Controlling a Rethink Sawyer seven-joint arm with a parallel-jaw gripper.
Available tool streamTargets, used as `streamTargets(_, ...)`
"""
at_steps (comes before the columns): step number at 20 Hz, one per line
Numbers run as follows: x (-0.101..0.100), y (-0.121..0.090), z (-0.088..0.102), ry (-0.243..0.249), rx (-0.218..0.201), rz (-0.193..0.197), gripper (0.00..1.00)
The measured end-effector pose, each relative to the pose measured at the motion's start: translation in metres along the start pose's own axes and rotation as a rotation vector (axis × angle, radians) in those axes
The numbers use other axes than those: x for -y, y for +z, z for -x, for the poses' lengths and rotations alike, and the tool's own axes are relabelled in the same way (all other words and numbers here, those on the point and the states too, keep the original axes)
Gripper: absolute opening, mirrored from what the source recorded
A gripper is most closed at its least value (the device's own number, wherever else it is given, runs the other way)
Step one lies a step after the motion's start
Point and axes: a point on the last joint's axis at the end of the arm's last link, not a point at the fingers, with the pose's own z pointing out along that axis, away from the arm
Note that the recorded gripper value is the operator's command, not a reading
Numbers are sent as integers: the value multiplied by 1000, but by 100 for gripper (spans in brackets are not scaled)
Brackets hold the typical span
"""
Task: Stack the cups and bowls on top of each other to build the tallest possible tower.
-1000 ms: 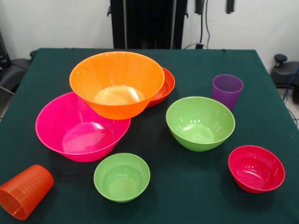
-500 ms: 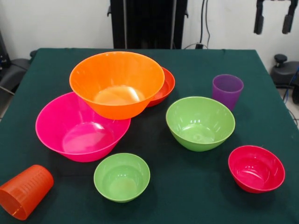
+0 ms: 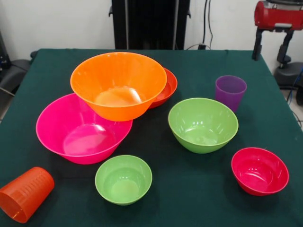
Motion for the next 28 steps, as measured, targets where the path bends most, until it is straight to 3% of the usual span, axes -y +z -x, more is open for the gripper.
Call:
streamTargets(10, 31, 58, -47, -50, -37, -123, 100)
streamTargets(20, 56, 86, -68, -68, -29, -174, 100)
streamTargets(28, 71, 96, -77, -73, -29, -202, 100)
